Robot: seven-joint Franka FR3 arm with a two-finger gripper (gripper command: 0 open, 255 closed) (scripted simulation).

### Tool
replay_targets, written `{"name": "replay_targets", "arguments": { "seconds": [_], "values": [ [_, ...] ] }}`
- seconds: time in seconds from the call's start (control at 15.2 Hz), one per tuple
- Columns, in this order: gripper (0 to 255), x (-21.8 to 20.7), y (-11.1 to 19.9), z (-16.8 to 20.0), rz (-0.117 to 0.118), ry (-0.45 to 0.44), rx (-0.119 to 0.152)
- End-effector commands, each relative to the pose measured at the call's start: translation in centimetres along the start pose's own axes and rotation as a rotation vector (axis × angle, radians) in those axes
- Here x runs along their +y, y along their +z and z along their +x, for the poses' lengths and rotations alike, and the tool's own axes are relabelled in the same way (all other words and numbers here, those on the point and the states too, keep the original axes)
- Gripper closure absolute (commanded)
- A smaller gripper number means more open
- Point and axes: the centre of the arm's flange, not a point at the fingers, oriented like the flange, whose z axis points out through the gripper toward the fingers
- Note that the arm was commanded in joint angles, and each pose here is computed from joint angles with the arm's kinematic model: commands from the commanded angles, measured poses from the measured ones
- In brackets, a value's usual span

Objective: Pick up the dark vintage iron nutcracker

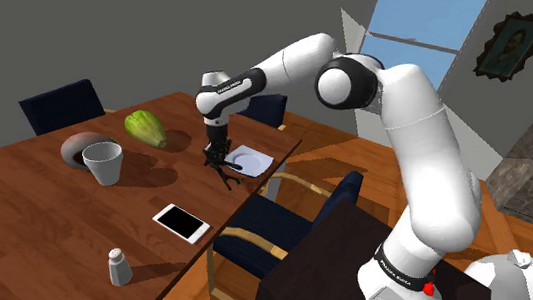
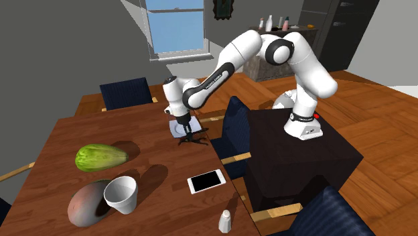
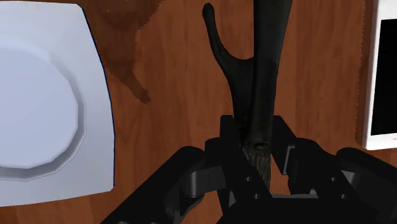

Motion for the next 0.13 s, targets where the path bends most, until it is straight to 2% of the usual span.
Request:
{"name": "replay_targets", "arguments": {
  "seconds": [0.0, 0.07],
  "values": [
    [255, -0.03, -0.56, -0.14, 0.000, 0.000, 0.000],
    [255, -0.03, -0.56, -0.14, 0.000, 0.000, 0.000]
  ]
}}
